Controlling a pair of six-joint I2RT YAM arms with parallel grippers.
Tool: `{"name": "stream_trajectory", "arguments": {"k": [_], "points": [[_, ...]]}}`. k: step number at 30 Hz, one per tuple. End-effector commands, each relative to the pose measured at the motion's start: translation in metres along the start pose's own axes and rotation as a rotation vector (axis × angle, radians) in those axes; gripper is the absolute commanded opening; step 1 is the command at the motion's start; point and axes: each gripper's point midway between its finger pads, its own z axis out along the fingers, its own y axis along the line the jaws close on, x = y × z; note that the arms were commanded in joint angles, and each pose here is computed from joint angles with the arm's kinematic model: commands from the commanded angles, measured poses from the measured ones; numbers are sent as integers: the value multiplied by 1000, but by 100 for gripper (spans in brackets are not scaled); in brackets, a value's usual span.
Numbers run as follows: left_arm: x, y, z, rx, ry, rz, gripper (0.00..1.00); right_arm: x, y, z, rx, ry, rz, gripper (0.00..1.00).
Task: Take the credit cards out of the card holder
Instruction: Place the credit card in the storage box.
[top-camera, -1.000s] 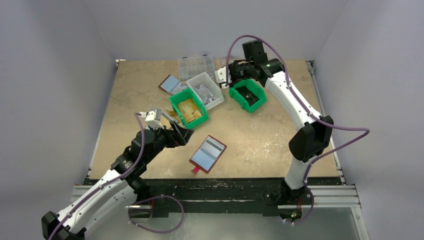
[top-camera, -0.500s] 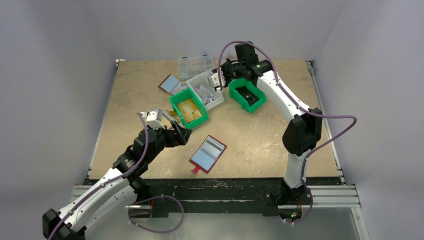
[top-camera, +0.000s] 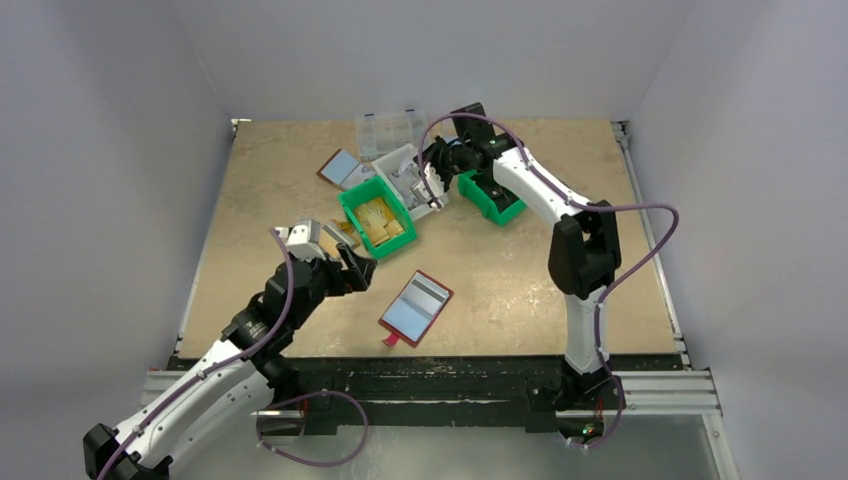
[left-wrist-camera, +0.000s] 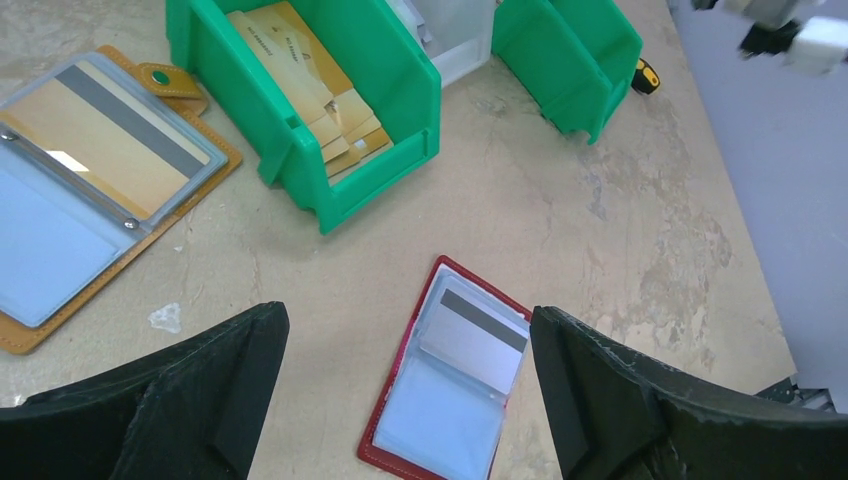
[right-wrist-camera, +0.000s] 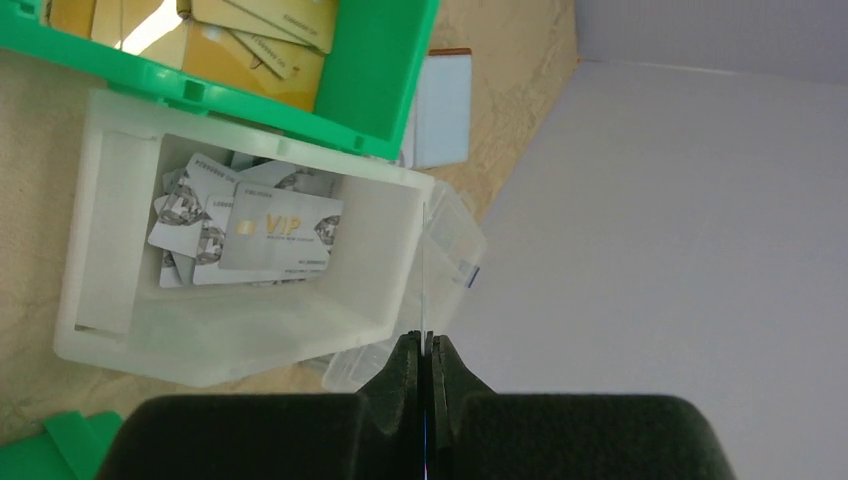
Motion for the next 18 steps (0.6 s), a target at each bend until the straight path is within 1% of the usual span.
{"name": "stream_trajectory", "arguments": {"k": [1,9,13,18], "points": [[-7,8,-2,-31,-37,18,100,4,5,18,7,-10,-202,0],[-5,13,-2,-56,-37,24,100,9,16,42,35,0,-416,0],[-4,15,-1,-59,-35,23,100,10,25,50,27,3,-484,0],[-4,16,-2,-62,-37,25,100,12,39,59,1,10,-533,0]]}}
